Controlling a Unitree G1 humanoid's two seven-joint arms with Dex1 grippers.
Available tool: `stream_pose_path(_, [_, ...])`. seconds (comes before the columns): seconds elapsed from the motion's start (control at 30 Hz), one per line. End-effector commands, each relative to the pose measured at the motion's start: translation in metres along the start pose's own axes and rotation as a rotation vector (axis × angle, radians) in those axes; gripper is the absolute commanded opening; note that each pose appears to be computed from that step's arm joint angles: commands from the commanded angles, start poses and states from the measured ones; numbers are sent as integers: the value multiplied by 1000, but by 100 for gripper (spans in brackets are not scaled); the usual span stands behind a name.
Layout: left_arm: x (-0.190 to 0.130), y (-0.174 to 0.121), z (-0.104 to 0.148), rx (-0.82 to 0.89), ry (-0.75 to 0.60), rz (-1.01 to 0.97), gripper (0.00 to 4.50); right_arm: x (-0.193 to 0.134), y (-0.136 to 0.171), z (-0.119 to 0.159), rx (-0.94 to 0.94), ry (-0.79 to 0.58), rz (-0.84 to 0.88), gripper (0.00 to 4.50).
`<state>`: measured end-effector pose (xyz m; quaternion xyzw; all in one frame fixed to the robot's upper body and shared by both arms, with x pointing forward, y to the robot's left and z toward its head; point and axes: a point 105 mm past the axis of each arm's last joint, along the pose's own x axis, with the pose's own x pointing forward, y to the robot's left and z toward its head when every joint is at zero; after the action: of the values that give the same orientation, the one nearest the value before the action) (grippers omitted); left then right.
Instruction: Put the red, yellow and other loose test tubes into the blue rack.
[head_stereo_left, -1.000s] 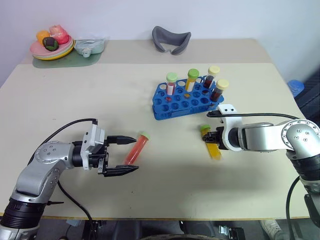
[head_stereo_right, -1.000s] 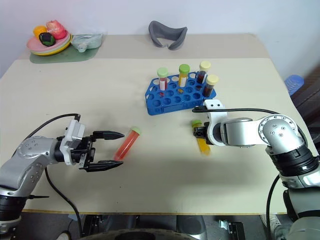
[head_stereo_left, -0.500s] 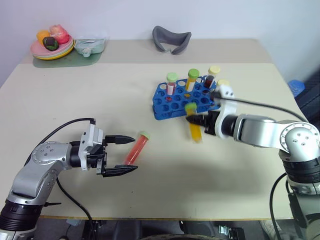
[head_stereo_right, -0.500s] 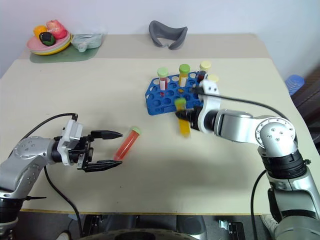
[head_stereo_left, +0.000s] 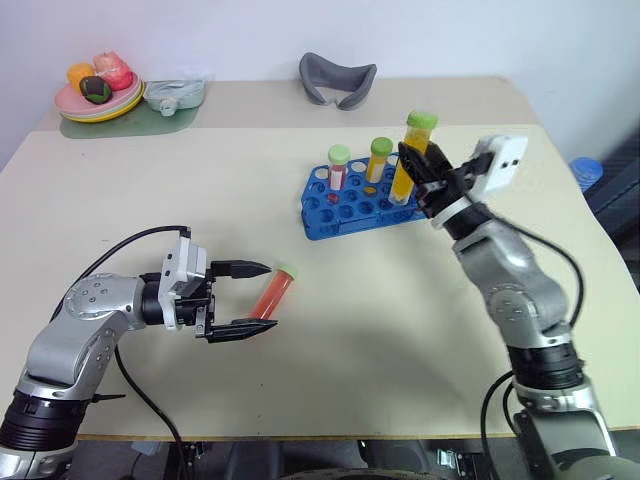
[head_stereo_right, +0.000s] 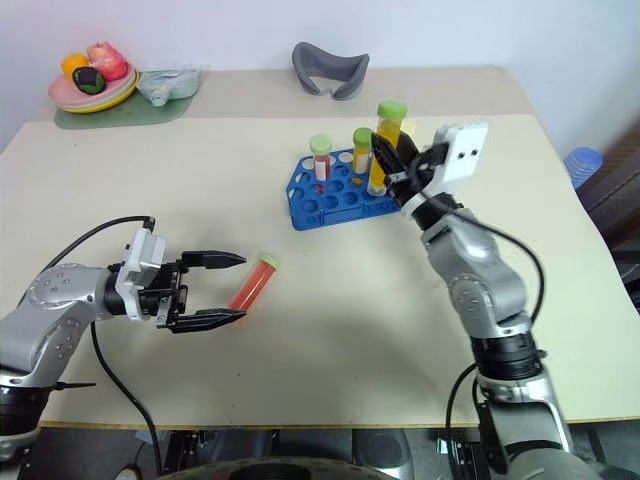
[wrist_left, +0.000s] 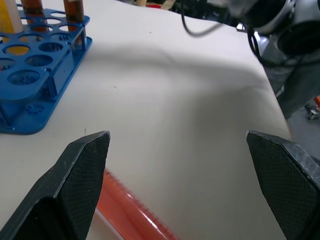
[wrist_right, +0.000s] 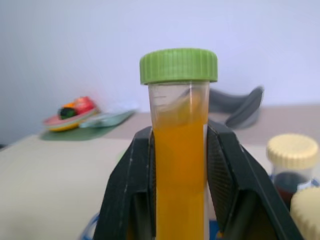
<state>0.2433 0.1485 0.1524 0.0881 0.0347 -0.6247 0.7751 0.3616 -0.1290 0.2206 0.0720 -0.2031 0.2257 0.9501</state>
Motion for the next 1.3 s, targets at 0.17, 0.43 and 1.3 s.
stream_pose_path(0.17, [-3, -8, 6, 1, -21, 16, 447, 20, -4, 1, -109, -190, 42, 76])
stream_pose_path(0.43, [-7, -10, 7, 3, -14, 36, 447, 27, -18, -13, -100, -205, 15, 76])
stream_pose_path(1.3, [-7, -11, 8, 3, -13, 28, 447, 13, -14, -49, -49, -135, 1, 76])
